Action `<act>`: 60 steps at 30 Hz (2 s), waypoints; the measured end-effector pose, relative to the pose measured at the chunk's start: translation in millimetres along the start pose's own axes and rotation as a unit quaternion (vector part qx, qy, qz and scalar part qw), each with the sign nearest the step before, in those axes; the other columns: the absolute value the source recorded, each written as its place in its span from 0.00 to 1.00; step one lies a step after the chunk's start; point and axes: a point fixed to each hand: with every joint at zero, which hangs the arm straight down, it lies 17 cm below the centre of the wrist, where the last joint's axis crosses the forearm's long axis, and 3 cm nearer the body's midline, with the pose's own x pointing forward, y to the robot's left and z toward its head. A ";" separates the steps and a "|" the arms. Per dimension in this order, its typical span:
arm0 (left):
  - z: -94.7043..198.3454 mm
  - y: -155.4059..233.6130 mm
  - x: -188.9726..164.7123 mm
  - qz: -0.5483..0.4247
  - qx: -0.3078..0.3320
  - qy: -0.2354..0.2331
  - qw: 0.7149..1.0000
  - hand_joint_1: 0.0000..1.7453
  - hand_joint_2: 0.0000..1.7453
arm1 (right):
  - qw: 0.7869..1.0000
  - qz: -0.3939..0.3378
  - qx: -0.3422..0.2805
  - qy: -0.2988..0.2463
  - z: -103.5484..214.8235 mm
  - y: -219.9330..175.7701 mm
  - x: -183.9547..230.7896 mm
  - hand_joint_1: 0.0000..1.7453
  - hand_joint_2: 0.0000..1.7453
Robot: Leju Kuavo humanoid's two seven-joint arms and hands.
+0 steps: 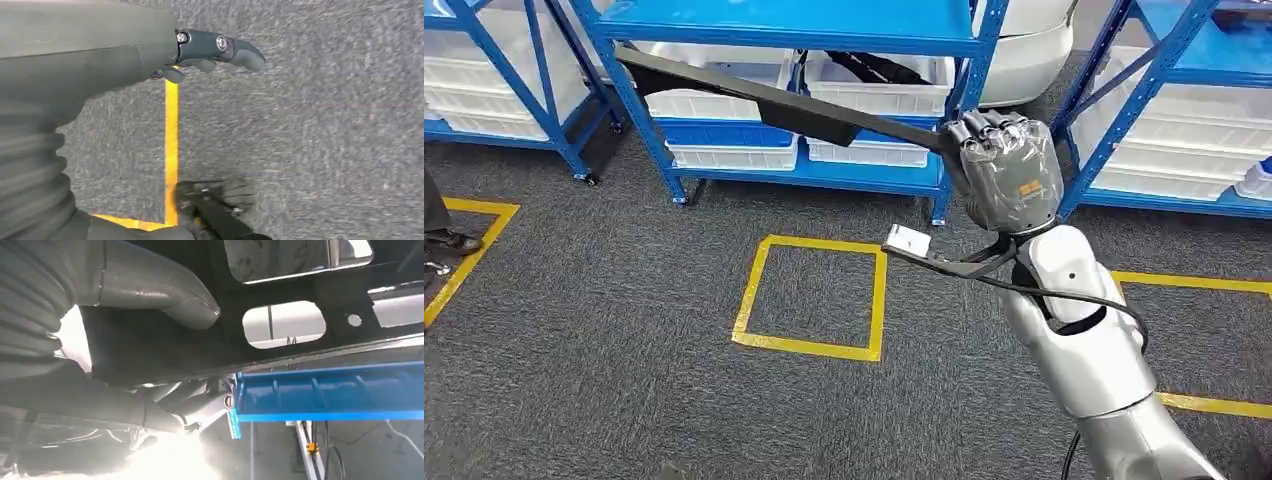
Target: Take the parts from the cabinet and place them on the table.
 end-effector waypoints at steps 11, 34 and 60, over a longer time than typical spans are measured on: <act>-2.9 -2.3 10.9 0.003 0.000 -0.006 1.000 0.00 1.00 | 1.000 0.011 -0.003 0.001 -5.1 -3.4 -10.8 1.00 1.00; -0.5 -10.3 11.8 0.004 -0.006 -0.006 1.000 0.00 1.00 | 1.000 -0.020 0.012 0.004 2.4 5.7 -17.0 1.00 1.00; 0.3 -14.5 14.5 -0.006 -0.016 -0.015 1.000 0.00 1.00 | 0.999 0.025 0.021 -0.010 21.6 7.1 -20.5 1.00 1.00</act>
